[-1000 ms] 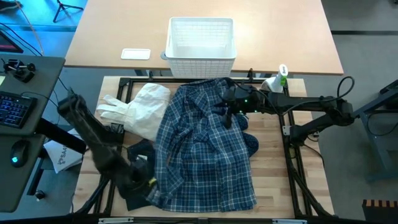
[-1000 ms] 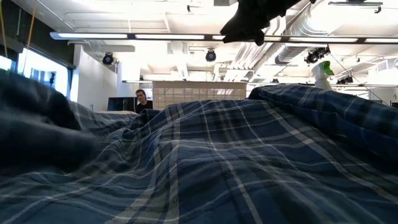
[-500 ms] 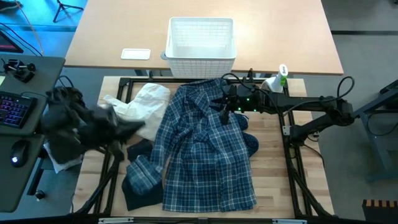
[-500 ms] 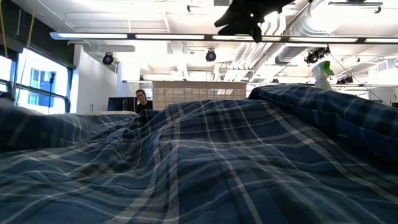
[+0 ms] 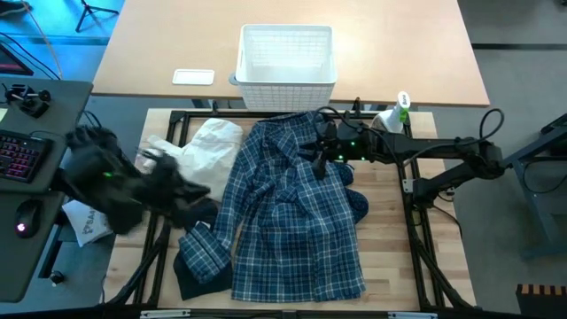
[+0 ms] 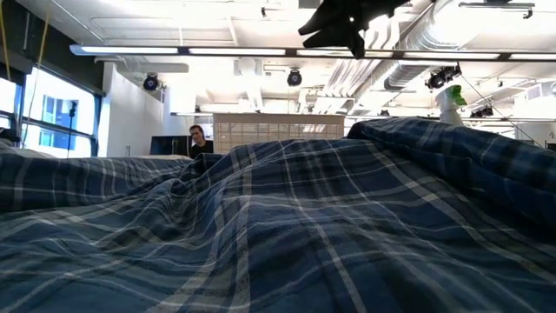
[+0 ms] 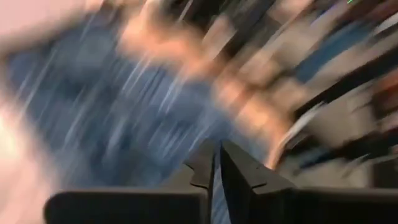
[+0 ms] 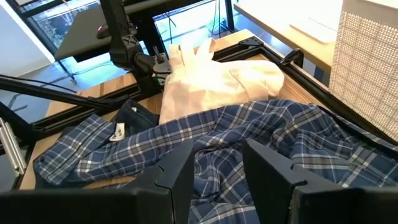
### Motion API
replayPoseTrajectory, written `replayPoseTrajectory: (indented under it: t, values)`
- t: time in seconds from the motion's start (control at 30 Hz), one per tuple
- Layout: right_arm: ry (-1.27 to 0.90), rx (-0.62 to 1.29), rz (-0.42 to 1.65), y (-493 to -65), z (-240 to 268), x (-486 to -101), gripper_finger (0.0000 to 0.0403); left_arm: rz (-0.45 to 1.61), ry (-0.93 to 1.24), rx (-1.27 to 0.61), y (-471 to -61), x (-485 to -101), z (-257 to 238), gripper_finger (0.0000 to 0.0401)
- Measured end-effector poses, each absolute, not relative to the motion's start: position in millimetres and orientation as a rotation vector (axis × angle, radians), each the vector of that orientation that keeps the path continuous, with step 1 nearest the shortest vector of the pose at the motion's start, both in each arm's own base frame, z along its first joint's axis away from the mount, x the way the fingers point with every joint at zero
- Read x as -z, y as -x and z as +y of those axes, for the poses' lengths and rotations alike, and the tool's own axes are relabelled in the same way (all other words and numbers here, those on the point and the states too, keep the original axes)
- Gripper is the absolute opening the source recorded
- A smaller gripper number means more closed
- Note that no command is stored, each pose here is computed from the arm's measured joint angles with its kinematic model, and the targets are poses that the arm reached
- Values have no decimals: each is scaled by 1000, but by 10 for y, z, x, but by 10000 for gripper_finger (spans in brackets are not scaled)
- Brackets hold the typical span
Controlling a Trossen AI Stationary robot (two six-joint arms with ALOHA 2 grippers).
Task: Fold laundry
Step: Fold the blue plaid flannel shirt
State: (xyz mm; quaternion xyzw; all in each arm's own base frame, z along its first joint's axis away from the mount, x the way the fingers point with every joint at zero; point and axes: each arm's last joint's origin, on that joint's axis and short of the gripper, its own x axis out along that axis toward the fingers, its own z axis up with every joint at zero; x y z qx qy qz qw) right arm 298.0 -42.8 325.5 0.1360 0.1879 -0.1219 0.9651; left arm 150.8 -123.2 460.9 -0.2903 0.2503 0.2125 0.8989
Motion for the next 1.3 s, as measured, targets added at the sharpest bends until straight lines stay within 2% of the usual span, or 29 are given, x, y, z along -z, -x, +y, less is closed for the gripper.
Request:
replayPoseTrajectory:
  t: [0.07, 0.23, 0.3, 0.5, 0.63, 0.8, 0.97, 1.1, 1.2, 1.3]
  values:
    - [-273, 247, 386, -2985, -429, -3244, 131, 717, 656, -508, -1643, -4405, -1292, 35]
    - [-240, 247, 383, -3053, -460, -3200, 131, 1019, 843, -526, -1973, -3884, -1278, 99]
    - [-223, 243, 387, -3091, -466, -3166, 131, 1174, 862, -585, -2031, -3555, -1256, 130]
    - [-233, 203, 423, -3142, -458, -3085, 131, 1437, 962, -631, -2013, -2722, -1157, 222]
    - [-255, 134, 433, -3151, -432, -3076, 131, 1574, 933, -728, -1893, -2272, -984, 261]
    - [-274, 95, 439, -3153, -404, -3073, 131, 1644, 872, -757, -1786, -1915, -811, 259]
    - [-286, 96, 443, -3152, -400, -3069, 131, 1657, 856, -689, -1721, -1641, -735, 239]
    - [-305, 100, 442, -3151, -400, -3070, 131, 1631, 846, -573, -1752, -1562, -742, 224]
    - [-325, 104, 442, -3151, -400, -3070, 131, 1598, 813, -447, -1810, -1566, -774, 196]
    - [-343, 118, 440, -3151, -402, -3070, 131, 1584, 781, -343, -1846, -1571, -796, 149]
